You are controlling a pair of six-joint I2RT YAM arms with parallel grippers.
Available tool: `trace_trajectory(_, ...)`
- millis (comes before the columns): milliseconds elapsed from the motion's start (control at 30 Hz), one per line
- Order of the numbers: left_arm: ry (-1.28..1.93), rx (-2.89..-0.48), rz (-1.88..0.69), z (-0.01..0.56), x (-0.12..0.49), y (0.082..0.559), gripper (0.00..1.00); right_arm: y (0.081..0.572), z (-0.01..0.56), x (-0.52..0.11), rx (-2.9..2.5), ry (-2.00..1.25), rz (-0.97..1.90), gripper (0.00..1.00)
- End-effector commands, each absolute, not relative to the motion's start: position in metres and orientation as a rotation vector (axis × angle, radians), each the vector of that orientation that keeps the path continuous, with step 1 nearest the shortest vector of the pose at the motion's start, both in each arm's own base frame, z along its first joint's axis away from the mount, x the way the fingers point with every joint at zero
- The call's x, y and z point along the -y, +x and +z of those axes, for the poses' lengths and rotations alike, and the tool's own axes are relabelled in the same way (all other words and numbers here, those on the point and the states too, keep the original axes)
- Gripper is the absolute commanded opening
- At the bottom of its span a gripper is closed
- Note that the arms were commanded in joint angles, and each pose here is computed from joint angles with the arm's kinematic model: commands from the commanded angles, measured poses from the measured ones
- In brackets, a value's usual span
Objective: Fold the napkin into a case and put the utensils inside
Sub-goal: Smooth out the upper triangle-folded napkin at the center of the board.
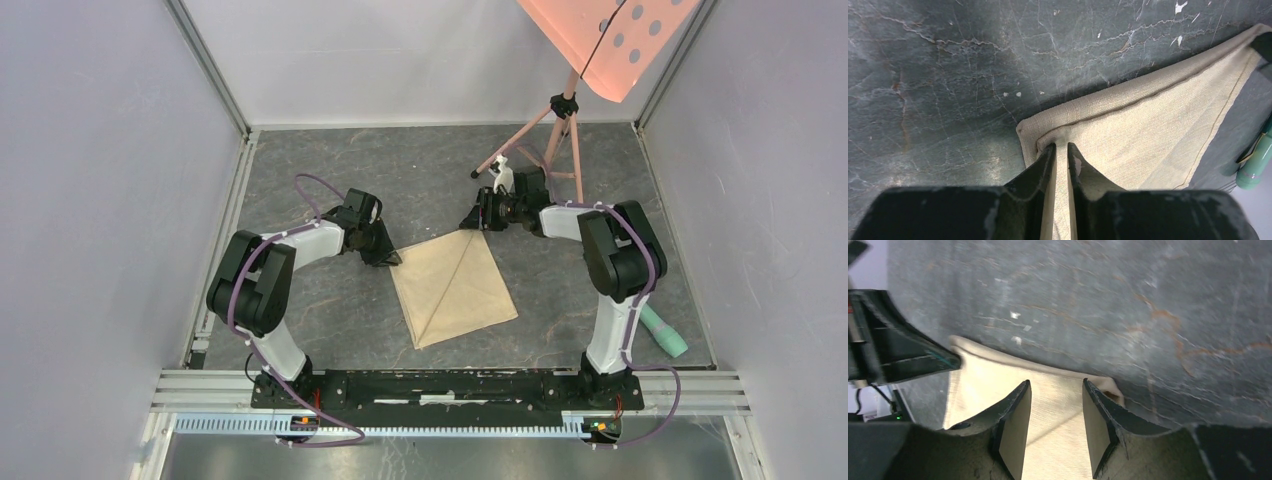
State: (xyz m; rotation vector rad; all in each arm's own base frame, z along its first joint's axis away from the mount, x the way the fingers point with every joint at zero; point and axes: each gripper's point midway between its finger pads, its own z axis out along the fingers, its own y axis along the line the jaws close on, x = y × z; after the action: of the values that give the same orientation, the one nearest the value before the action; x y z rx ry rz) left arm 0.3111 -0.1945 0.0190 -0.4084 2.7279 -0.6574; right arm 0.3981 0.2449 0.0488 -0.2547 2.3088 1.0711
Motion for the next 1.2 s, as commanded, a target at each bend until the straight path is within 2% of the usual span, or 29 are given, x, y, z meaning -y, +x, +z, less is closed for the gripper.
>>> trace_trajectory(0,-0.338,-2.723,-0.573,0.020,0.183,0.315,0.21,0.401,0.016,-0.227,-2.370,-0.240,0.972,0.48)
trace_trajectory(167,-0.342,-2.731,-0.571,0.018,0.181,0.313,0.20,0.414,0.059,-0.218,-2.339,-0.299,0.829,0.49)
trace_trajectory(233,-0.344,-2.730,-0.579,0.018,0.182,0.313,0.19,0.402,0.080,-0.222,-2.328,-0.323,0.811,0.50)
trace_trajectory(300,-0.350,-2.738,-0.583,0.016,0.182,0.312,0.18,0.382,0.097,-0.236,-2.310,-0.361,0.820,0.53)
trace_trajectory(400,-0.355,-2.752,-0.593,0.014,0.182,0.310,0.14,0.325,0.107,-0.282,-2.278,-0.447,0.966,0.56)
trace_trajectory(500,-0.361,-2.757,-0.595,0.013,0.182,0.308,0.12,0.265,0.114,-0.324,-2.221,-0.485,1.215,0.56)
trace_trajectory(633,-0.362,-2.754,-0.597,0.012,0.182,0.310,0.11,0.219,0.126,-0.347,-2.124,-0.449,1.410,0.52)
trace_trajectory(800,-0.365,-2.755,-0.603,0.012,0.185,0.314,0.10,0.181,0.111,-0.371,-2.138,-0.470,1.534,0.38)
trace_trajectory(1167,-0.372,-2.755,-0.581,0.010,0.183,0.318,0.10,0.143,0.043,-0.376,-2.320,-0.539,1.493,0.34)
